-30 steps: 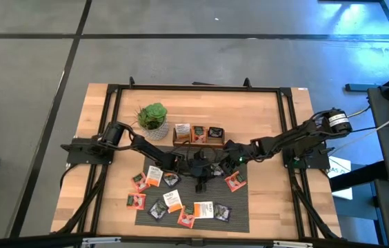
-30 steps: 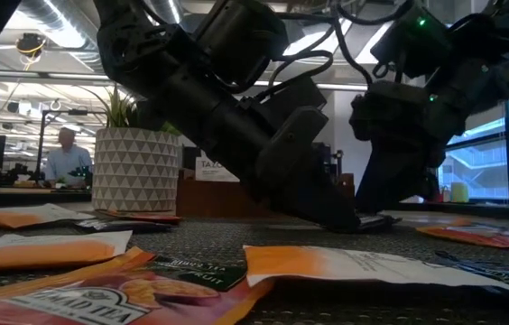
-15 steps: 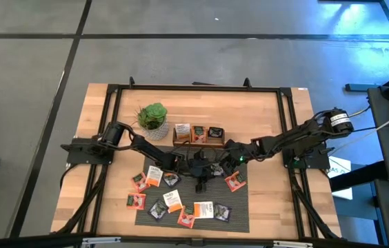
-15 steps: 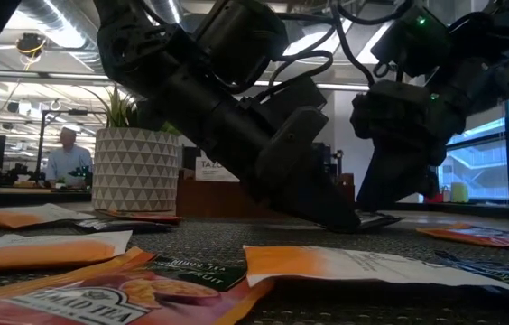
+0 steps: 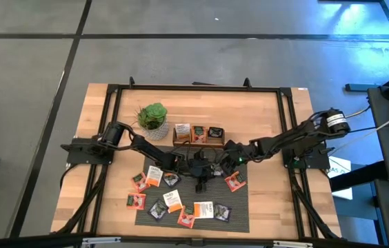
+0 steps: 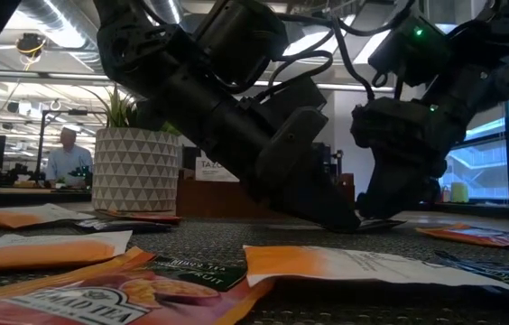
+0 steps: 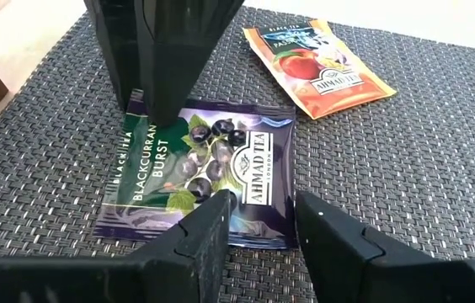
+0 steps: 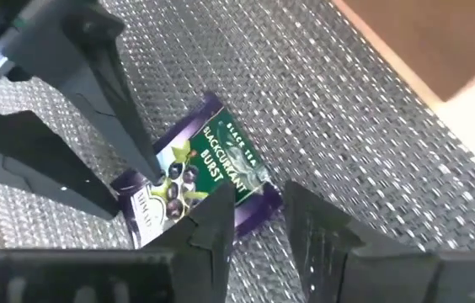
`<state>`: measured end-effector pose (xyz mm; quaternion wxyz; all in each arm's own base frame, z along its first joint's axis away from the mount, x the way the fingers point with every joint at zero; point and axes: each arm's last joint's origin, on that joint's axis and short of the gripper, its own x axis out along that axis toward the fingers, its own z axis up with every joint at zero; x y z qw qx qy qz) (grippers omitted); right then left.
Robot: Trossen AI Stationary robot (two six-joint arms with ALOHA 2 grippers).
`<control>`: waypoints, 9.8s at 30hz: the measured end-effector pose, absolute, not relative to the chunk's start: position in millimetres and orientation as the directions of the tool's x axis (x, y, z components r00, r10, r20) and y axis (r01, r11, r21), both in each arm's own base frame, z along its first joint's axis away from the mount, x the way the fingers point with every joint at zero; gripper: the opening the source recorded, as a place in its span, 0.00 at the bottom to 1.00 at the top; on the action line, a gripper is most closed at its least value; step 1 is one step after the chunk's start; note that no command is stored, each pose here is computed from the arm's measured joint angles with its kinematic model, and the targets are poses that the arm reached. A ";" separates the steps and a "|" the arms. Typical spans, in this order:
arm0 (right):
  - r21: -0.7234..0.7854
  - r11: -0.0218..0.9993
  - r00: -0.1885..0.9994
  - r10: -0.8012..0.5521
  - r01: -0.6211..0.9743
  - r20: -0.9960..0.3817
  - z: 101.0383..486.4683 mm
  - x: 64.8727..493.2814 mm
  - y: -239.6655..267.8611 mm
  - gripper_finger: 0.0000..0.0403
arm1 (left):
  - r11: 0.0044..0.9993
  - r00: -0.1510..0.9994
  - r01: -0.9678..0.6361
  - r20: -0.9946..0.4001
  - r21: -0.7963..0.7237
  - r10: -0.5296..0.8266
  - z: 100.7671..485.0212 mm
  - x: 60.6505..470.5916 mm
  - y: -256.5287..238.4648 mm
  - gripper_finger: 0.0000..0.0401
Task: Pick & Place Tea
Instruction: Put the blue tea bag into the right section of the wooden organizer, then put the orange tea bag into the middle section of the wooden organizer
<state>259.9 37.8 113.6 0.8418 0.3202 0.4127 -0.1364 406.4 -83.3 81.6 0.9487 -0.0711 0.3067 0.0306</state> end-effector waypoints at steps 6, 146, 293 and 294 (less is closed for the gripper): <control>0.435 0.757 0.629 0.040 0.488 -0.776 113.8 260.8 38.0 0.27 | 0.988 0.811 -0.102 -0.585 -0.116 0.015 81.8 406.5 -83.4 0.34; 0.328 0.936 0.783 0.107 0.129 -0.612 178.6 232.7 58.1 0.20 | 0.982 0.891 0.155 -0.414 -0.107 -0.185 163.2 392.0 -137.5 0.34; -0.067 0.973 0.628 -0.193 0.219 -0.754 289.7 291.6 26.5 0.01 | 0.960 0.884 0.070 -0.429 -0.272 -0.186 244.8 302.7 -131.1 0.34; -0.088 0.973 0.608 -0.204 0.215 -0.767 289.1 298.2 19.8 0.01 | 0.957 0.872 0.077 -0.447 -0.280 -0.201 248.0 297.3 -131.3 0.34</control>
